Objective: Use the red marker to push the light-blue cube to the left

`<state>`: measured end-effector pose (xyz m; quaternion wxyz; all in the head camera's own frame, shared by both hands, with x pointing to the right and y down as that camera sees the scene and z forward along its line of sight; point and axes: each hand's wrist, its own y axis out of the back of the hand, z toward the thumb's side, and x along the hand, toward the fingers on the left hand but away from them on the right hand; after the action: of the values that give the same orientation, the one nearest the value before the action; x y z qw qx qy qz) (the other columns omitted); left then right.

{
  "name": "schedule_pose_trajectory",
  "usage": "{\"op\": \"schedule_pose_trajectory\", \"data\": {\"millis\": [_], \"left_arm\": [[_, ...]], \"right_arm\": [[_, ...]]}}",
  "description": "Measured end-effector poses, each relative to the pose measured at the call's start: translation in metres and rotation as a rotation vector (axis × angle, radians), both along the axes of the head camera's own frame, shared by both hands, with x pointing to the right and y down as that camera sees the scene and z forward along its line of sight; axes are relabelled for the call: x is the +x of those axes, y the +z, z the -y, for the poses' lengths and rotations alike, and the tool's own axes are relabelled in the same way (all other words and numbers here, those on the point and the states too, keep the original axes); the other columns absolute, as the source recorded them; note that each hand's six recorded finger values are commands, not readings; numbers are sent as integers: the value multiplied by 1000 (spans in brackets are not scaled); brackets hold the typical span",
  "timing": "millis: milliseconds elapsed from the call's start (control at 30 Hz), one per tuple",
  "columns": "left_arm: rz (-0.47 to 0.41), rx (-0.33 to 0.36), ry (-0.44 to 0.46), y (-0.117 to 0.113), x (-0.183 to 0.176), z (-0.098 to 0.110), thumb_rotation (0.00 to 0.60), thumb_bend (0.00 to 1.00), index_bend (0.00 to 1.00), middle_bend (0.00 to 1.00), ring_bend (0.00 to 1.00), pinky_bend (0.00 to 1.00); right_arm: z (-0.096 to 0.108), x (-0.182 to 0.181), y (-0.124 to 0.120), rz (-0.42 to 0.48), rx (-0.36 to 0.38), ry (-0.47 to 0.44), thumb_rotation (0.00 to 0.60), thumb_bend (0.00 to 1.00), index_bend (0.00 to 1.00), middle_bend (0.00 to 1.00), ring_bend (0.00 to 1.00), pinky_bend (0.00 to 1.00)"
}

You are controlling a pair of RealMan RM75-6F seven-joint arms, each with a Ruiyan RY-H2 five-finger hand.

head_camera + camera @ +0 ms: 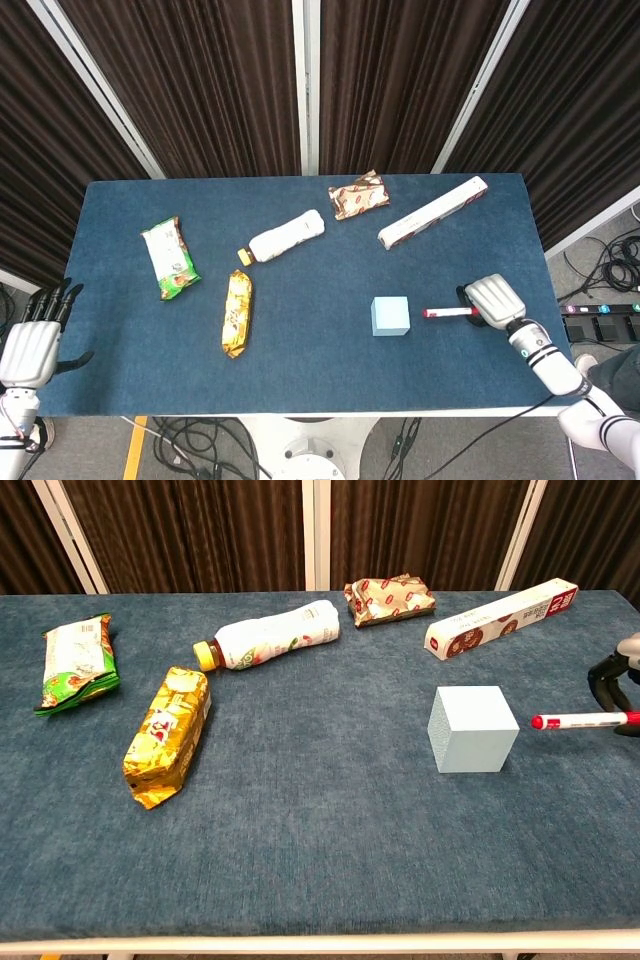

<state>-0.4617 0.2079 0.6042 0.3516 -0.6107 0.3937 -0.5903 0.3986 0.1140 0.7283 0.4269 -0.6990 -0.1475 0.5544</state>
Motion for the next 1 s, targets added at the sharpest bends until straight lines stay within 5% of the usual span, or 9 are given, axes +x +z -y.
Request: {"op": "schedule_pose_trajectory", "data": {"millis": [367,1000], "left_arm": [[-1,6,-5,-6,-5,1,600,1,65,42,3,70],[-15,16,-45,-12,-26,-5,600,1,65,42,4,69]], "right_arm": [[-9,-5,9,-54,-2,18,600,239,619,618,821,933],[-7,-88,10,11,0,-21,600,239,620,619,821,933]]}}
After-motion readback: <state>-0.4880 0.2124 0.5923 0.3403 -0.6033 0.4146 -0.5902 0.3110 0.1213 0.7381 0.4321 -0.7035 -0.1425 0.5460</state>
